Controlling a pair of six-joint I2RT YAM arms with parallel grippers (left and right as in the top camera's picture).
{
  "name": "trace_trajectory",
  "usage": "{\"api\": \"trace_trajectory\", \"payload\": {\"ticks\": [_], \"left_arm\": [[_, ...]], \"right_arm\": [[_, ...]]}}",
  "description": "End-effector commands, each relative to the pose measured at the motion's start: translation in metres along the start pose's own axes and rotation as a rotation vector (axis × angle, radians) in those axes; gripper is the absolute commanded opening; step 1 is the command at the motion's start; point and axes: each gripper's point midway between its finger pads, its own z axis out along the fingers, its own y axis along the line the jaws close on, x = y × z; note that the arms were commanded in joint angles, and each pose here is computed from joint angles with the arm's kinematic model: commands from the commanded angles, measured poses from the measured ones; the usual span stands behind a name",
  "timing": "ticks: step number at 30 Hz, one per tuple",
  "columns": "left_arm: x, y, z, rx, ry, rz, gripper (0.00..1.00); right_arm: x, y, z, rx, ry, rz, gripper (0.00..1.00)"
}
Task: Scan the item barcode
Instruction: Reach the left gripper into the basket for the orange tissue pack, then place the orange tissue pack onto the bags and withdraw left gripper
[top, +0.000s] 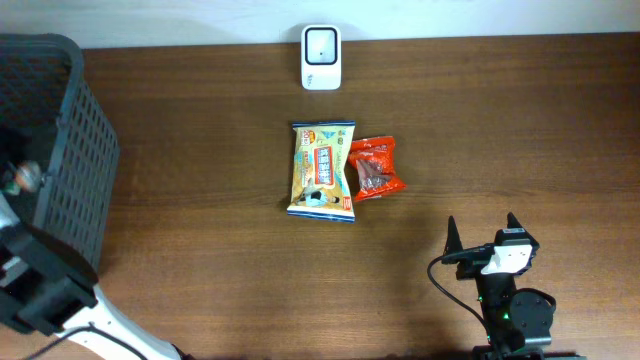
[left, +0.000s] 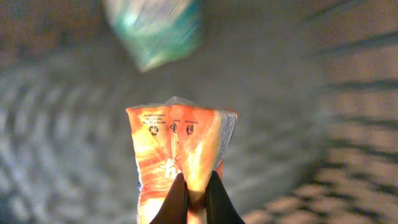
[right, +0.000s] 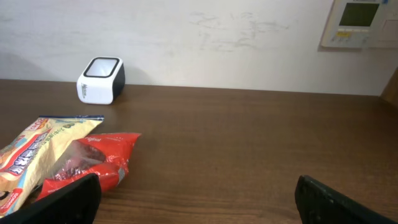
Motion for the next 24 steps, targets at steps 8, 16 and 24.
{"api": "trace_trajectory", "payload": {"ticks": [8,16,24], "left_arm": [[0.157,-0.154,-0.303,0.717,-0.158,0.656,0.00],[0.491,-0.237,-0.162,0.651,0.441,1.359,0.00],[0.563,-0.256,-0.094,0.625,0.502,1.445,0.54]], "right_arm": [[0.003,0.000,0.000,0.000,0.003,0.000,0.99],[0.003,0.000,0.000,0.000,0.003,0.000,0.99],[0.003,0.000,0.000,0.000,0.003,0.000,0.98]]}}
